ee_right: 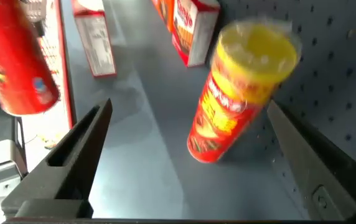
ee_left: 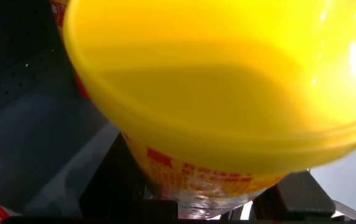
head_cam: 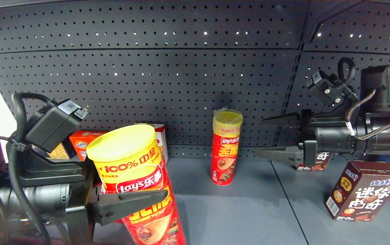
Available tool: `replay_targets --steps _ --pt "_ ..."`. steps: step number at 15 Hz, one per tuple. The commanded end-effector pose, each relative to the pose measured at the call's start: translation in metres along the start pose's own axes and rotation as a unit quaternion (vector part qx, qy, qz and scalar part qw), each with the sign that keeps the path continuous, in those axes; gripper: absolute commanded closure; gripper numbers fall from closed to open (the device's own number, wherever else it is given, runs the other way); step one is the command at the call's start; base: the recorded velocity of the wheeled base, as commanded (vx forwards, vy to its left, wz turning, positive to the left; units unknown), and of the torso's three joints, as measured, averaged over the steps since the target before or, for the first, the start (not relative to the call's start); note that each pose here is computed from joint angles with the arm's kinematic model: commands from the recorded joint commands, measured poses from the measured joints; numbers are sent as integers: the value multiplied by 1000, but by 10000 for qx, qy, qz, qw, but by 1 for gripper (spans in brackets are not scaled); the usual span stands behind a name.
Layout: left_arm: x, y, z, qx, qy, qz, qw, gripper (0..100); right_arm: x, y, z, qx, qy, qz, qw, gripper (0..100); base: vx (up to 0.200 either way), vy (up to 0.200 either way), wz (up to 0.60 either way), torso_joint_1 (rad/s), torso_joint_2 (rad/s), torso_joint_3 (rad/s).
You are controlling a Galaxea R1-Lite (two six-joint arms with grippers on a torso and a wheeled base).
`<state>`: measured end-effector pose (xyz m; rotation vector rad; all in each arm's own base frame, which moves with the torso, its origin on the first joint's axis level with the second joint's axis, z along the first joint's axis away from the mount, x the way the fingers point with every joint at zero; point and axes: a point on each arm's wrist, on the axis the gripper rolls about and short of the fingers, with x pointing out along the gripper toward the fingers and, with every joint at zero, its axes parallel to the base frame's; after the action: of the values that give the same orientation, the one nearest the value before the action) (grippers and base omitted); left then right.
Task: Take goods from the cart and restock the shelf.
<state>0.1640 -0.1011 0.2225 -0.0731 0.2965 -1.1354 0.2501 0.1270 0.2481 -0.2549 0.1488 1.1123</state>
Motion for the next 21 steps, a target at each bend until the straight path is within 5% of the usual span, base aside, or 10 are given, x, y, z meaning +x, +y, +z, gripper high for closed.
replay_targets --steps 1,21 --pt "1 0 0 1 0 -14 10000 100 6 -6 -12 128 135 7 9998 0 0 0 0 0 0 0" --pt "3 0 0 -12 31 -42 10000 100 88 -69 -85 464 324 207 9982 0 0 0 0 0 0 0"
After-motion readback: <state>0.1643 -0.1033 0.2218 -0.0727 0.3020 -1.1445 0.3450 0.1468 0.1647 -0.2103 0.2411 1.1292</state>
